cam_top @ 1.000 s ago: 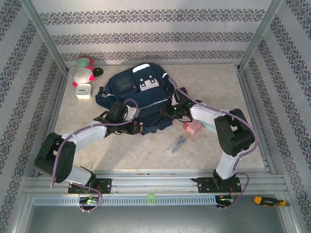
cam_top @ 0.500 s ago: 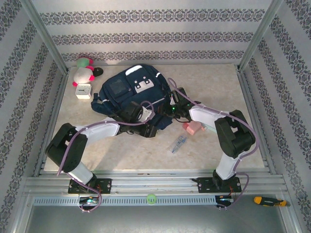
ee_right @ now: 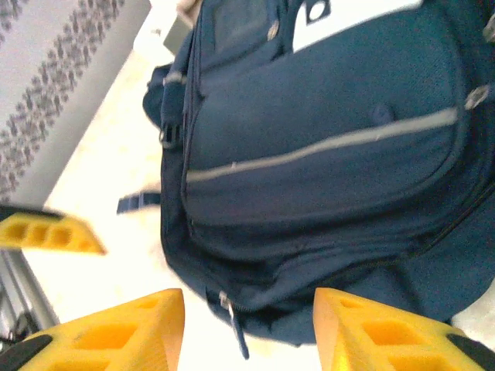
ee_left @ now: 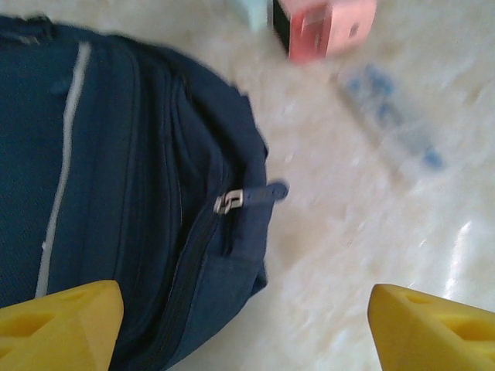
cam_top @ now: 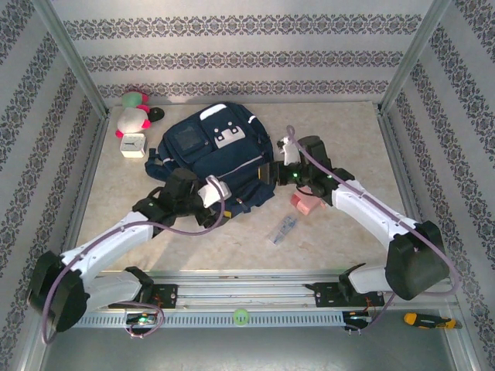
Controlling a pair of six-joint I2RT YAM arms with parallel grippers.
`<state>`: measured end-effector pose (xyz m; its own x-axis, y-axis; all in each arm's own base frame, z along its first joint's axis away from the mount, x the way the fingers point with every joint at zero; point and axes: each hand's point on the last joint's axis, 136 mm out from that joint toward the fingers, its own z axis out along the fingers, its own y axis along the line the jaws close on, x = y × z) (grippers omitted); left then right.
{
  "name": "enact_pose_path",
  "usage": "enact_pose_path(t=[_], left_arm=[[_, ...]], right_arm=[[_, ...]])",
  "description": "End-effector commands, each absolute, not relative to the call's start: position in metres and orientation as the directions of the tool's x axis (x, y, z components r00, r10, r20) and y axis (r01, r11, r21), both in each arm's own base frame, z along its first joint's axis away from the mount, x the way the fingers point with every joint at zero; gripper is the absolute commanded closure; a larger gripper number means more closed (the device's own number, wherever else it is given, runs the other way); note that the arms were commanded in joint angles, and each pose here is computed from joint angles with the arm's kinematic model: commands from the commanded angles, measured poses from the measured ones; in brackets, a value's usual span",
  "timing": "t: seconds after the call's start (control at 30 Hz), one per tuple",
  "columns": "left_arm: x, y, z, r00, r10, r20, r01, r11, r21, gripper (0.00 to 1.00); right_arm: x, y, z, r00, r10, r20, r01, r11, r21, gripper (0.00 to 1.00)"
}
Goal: Pack the student bag
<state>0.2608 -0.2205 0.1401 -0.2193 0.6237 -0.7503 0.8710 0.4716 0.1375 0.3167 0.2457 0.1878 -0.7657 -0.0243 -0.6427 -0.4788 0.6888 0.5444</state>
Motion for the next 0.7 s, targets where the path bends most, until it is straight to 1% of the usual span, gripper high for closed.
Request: enact_pose_path(t=[0.0,0.1,0.27,0.4,0.47,0.53,0.6,0.63,0.67], left_arm=[[0.276,-0.212,0.107,-0.115,0.745,-0.657,0.883,0.38,0.277,0.17],[0.289,-0.221,0.096,-0.124,0.738,-0.664,0.883,0.387,0.265,0.18],[0.302,-0.235,0.095,-0.114,0.691,-0.714,0.878,0.406,0.253,0.28],[0.299,-0.241,0.105,-0.081,0.652,-0.754,0.884,0.396,0.248,0.27],[0.3,-0.241,0.112,-0.073,0.629,-0.774,0.881,0.404,0.245,0.19],[0.3,-0.238,0.112,-0.081,0.617,-0.783,0.889,0.4,0.223,0.15],[0.303,-0.234,0.106,-0.097,0.633,-0.768,0.9,0.386,0.204,0.15],[0.304,-0.231,0.1,-0.108,0.648,-0.754,0.904,0.379,0.197,0.18],[0.306,-0.228,0.095,-0.113,0.671,-0.733,0.906,0.373,0.201,0.22]], right_arm=[[0.289,0.256,0.171,-0.78,-0.118,-0.615,-0.535,0.635,0.557,0.53],[0.274,0.266,0.157,-0.816,-0.15,-0.558,-0.525,0.594,0.609,0.53],[0.259,0.283,0.135,-0.857,-0.201,-0.474,-0.496,0.569,0.656,0.53],[0.26,0.291,0.125,-0.878,-0.213,-0.428,-0.469,0.564,0.68,0.54],[0.262,0.292,0.122,-0.881,-0.214,-0.421,-0.463,0.569,0.68,0.54],[0.264,0.293,0.119,-0.886,-0.213,-0.411,-0.454,0.572,0.683,0.54],[0.265,0.293,0.116,-0.896,-0.21,-0.39,-0.436,0.574,0.693,0.54],[0.266,0.293,0.114,-0.902,-0.207,-0.38,-0.426,0.577,0.697,0.54],[0.266,0.292,0.112,-0.907,-0.202,-0.371,-0.415,0.585,0.697,0.54]])
